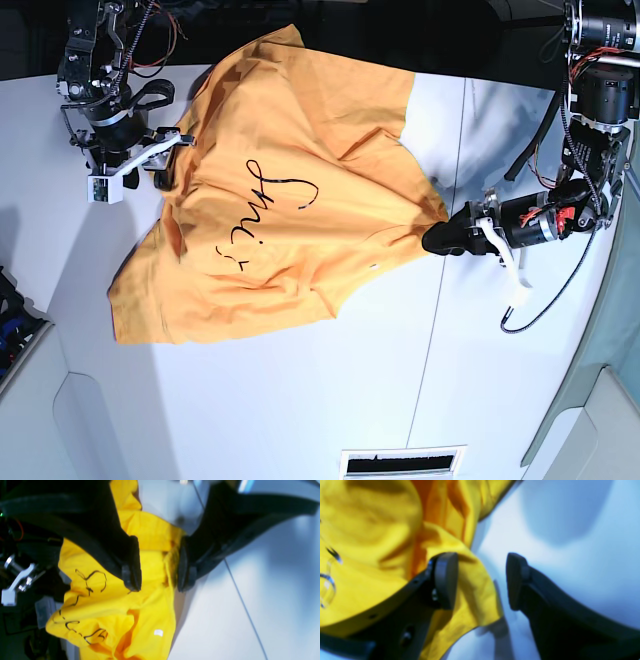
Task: Layout the t-shirt on the table in an organized manner, then fold the t-shirt properly
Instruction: 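Regrasp the shirt with the right gripper and pull it across the table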
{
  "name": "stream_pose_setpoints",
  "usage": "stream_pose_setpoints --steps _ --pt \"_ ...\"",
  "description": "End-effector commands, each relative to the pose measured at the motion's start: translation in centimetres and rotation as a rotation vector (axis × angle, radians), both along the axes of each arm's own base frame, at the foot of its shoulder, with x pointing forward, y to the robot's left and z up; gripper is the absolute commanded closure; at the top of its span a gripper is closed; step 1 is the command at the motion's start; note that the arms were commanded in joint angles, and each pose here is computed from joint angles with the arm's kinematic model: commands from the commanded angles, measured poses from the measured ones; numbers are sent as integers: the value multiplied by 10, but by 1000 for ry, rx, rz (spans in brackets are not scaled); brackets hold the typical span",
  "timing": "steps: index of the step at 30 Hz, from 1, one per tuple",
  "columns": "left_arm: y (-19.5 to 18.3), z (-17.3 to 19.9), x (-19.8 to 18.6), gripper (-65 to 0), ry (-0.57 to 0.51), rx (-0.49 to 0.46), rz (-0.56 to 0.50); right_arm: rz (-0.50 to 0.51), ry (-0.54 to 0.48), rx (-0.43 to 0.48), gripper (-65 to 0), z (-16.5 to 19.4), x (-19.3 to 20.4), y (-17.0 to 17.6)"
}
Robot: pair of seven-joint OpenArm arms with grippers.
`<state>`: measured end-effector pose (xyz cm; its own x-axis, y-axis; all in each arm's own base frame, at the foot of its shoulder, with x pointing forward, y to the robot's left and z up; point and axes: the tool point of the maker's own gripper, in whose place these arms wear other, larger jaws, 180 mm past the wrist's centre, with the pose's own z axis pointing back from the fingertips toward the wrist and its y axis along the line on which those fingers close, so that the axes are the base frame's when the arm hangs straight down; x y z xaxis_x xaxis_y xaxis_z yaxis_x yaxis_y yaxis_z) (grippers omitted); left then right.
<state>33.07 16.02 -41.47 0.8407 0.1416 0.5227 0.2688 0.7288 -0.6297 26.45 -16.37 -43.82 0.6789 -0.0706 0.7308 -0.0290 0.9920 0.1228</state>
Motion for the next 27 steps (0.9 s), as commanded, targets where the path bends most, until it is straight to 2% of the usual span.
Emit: stream_pose_setpoints --steps 1,6,11,16,19,22,25,27 --pt "7 20 14 -276 -63 -23 16 -9 -76 -7 -308 23 16 -3" --pt "20 29 16 -275 -79 -39 43 -11 -168 -28 -308 64 35 -2" --pt "16 36 14 -275 -102 -37 22 -23 -268 62 -308 94 72 12" --pt "-5 40 3 -275 -125 -62 -19 17 -302 136 -308 99 125 52" --pt "-28 39 -8 -275 -125 -100 -48 78 -278 118 -307 86 160 76" --pt "-53 30 -23 -272 -97 -150 -62 157 -208 86 -298 66 182 101" --pt "-83 16 -38 -265 -67 -187 -83 241 -112 20 -257 38 185 119" --pt "-106 12 -46 -265 -57 -216 -104 258 -67 2 -254 22 181 123"
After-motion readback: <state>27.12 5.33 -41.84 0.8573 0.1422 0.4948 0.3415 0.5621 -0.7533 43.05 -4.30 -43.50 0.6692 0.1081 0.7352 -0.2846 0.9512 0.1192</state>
